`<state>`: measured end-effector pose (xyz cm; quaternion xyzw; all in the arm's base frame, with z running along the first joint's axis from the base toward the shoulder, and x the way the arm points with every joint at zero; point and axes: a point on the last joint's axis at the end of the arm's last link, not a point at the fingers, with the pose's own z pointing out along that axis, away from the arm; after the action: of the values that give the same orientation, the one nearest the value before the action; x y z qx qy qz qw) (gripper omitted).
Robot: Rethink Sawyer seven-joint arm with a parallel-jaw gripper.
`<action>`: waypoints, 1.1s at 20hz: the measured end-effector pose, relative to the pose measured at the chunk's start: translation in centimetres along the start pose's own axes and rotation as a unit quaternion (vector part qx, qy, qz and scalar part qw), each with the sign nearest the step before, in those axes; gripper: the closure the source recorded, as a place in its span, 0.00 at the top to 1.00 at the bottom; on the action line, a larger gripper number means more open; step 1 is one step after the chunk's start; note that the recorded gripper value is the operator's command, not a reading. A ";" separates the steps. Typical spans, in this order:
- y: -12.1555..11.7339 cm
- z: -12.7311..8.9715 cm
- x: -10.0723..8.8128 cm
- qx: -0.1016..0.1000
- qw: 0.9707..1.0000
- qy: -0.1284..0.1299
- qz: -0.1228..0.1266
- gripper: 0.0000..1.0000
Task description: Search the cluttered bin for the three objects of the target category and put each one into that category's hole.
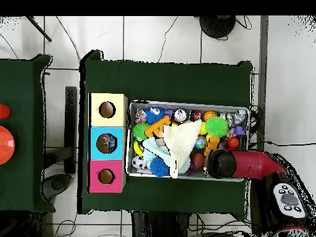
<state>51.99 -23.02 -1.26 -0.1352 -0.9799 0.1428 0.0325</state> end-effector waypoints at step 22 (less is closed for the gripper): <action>0.1 1.0 -0.6 -0.024 1.000 -0.002 0.012 1.00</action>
<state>52.49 -23.36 -2.25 -0.1475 -0.9815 0.1196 0.0259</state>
